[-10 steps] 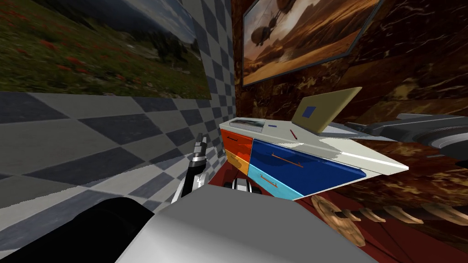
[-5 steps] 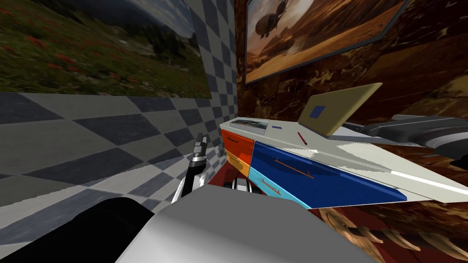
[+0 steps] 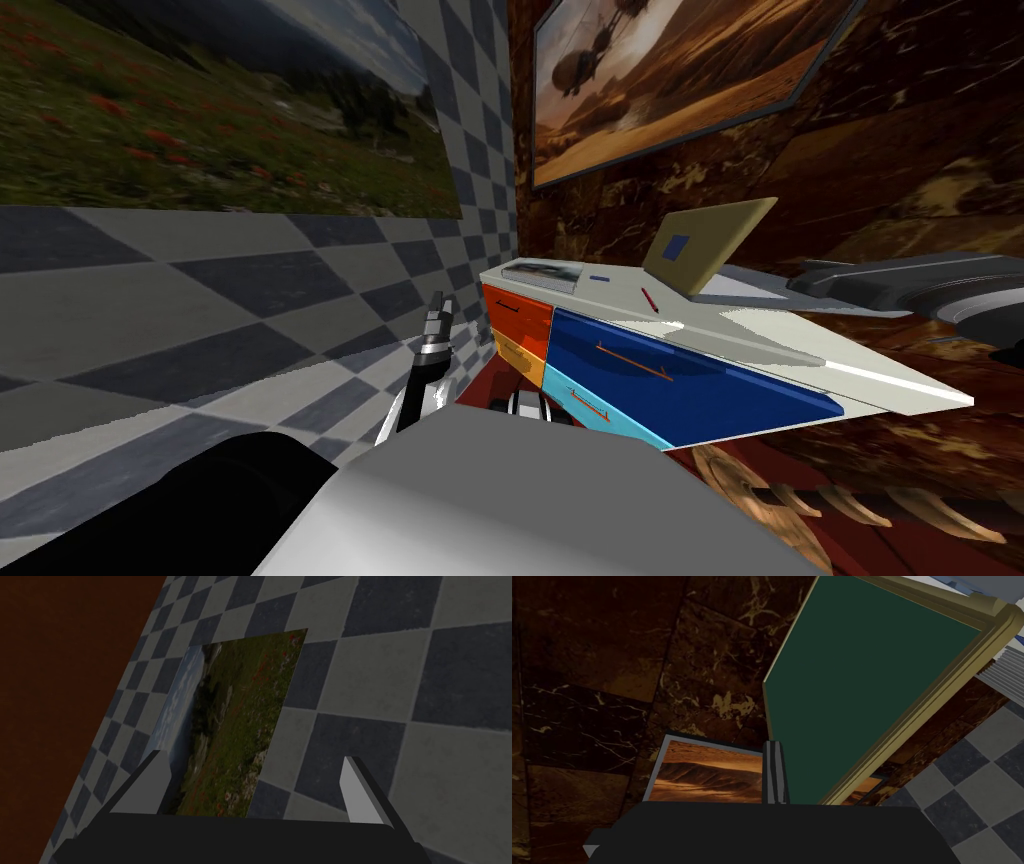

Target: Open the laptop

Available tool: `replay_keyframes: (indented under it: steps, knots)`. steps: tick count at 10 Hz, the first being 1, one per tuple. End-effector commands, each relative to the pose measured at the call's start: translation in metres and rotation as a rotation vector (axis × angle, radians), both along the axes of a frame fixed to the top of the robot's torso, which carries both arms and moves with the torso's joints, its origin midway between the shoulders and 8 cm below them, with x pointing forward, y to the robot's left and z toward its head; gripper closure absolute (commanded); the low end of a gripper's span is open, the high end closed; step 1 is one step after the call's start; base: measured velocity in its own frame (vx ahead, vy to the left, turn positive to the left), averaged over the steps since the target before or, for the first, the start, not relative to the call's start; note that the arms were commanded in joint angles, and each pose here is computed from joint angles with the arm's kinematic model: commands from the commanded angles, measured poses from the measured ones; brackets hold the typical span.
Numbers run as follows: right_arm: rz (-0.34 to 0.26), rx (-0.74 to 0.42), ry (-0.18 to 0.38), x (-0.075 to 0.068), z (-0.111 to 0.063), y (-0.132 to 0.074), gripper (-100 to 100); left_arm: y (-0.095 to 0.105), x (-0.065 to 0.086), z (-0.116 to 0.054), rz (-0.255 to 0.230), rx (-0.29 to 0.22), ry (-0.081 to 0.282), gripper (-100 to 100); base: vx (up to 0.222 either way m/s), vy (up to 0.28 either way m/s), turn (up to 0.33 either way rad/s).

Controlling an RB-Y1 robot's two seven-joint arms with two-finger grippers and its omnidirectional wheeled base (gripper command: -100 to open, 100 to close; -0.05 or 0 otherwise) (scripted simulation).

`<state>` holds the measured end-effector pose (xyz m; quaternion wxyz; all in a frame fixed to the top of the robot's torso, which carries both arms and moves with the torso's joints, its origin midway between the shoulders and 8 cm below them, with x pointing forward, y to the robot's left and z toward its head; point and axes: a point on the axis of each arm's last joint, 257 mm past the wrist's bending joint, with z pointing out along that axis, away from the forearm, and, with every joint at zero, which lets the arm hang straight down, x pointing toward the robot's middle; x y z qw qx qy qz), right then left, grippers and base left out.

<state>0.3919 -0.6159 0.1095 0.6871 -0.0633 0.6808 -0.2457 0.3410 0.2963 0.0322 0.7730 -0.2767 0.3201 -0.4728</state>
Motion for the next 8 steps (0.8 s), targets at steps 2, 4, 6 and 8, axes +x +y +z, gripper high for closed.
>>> replay_keyframes:
  steps: [2,4,6,8]
  knots:
    - [-0.005,-0.044,0.018,-0.003,-0.008,0.004,-100,0.000,0.000,0.000,0.000,0.000,0.000,0,0.032,0.033,0.025]
    - [-0.046,-0.098,0.040,-0.008,-0.017,-0.007,-100,0.000,0.000,0.000,0.000,0.000,0.000,0,0.058,0.091,0.075]
    - [-0.083,-0.150,0.062,-0.013,-0.024,-0.017,-100,0.000,0.000,0.000,0.000,0.000,0.000,0,0.040,0.089,0.067]
    - [-0.117,-0.200,0.083,-0.018,-0.031,-0.026,-100,0.000,0.000,0.000,0.000,0.000,0.000,0,0.056,0.075,0.065]
